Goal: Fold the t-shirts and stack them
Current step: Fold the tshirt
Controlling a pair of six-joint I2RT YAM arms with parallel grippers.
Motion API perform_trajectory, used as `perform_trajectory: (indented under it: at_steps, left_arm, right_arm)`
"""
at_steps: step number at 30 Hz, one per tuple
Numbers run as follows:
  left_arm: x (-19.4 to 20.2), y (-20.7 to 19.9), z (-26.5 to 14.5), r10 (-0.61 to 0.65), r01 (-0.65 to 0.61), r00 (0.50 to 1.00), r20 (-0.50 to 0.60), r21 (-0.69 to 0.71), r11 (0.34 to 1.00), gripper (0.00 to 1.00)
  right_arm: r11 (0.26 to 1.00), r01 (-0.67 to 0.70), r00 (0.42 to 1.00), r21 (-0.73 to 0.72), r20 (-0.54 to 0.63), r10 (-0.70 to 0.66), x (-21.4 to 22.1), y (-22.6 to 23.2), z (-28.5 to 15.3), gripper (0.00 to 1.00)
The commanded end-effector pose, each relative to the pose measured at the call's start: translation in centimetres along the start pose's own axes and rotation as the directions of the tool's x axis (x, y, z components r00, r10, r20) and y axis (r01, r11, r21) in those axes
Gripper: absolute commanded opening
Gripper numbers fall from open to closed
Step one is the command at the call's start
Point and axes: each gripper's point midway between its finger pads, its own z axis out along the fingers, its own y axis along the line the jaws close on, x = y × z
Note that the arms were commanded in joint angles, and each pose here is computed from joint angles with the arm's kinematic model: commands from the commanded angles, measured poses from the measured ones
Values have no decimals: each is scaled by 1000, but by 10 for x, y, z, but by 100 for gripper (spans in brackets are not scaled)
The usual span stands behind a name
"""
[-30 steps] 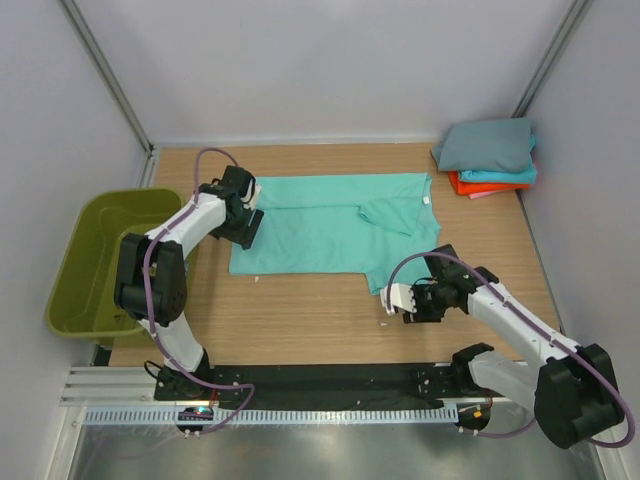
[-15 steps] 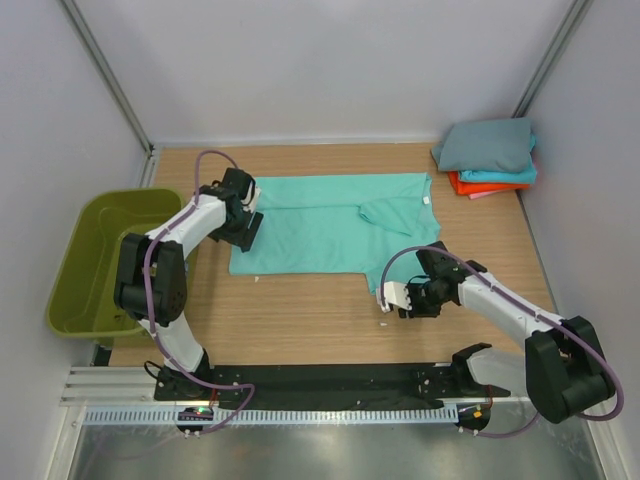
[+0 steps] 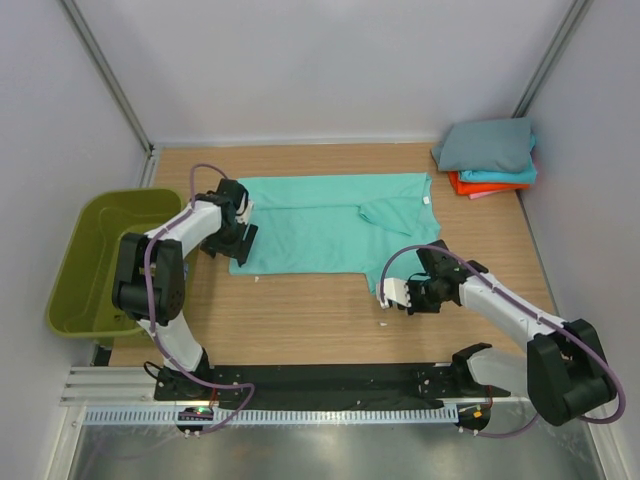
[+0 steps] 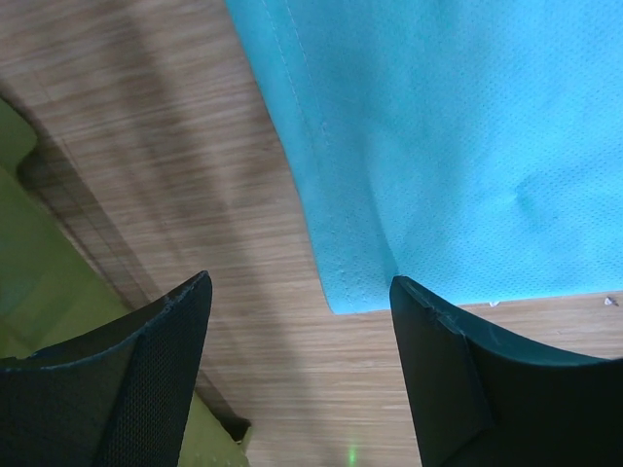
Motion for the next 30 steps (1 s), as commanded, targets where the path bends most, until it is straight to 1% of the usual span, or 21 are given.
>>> perform_trajectory:
  at_steps: [1, 2, 7, 9, 11, 14, 15, 16, 17, 18, 23, 26, 30]
  left_arm:
    - [-3, -3, -13, -35, 34, 999, 41, 35, 999, 74]
    - [-4, -4, -13, -37, 35, 998, 41, 45, 998, 72]
    - [-1, -5, -10, -39, 38, 999, 26, 58, 998, 70]
    - [0, -8, -9, -45, 44, 999, 16, 82, 996, 66]
    - [1, -11, -10, -49, 48, 999, 12, 105, 993, 59]
    - [6, -12, -16, -53, 55, 998, -15, 129, 990, 56]
    - [12, -18, -19, -54, 59, 998, -34, 166, 984, 54]
    - [17, -18, -18, -90, 97, 995, -47, 173, 980, 54]
    - [17, -20, -19, -96, 102, 995, -40, 185, 977, 54]
    - [17, -21, -23, -99, 102, 995, -28, 197, 975, 54]
    - [24, -27, -18, -101, 109, 994, -46, 226, 968, 54]
    - [25, -31, -17, -102, 114, 993, -60, 253, 961, 51]
    - [26, -33, -11, -115, 132, 990, -77, 267, 955, 50]
  right_arm:
    - [998, -4, 1000, 60, 20, 2, -8, -12, -7, 1]
    - [998, -6, 1000, 57, 19, 5, -7, -10, -6, 1]
    - [998, -14, 1000, 63, 17, 13, -6, -9, -7, 2]
    - [998, -16, 1000, 62, 17, 15, -6, -9, -7, 1]
    - [998, -17, 1000, 64, 14, 16, -5, -10, -6, 1]
    - [998, -18, 1000, 68, 6, 18, -4, -11, -6, 1]
    - [997, -20, 1000, 68, 5, 20, -4, -12, -6, 2]
    - [997, -23, 1000, 68, 5, 23, -4, -12, -5, 1]
    - [997, -28, 1000, 67, 5, 28, -3, -12, -5, 1]
    - [997, -30, 1000, 66, 6, 29, -4, -11, -4, 1]
    - [997, -39, 999, 64, 0, 39, -3, -12, -3, 1]
    - [997, -35, 999, 72, -4, 36, -3, -17, -4, 1]
    - [996, -50, 999, 72, -10, 51, -2, -18, -3, 2]
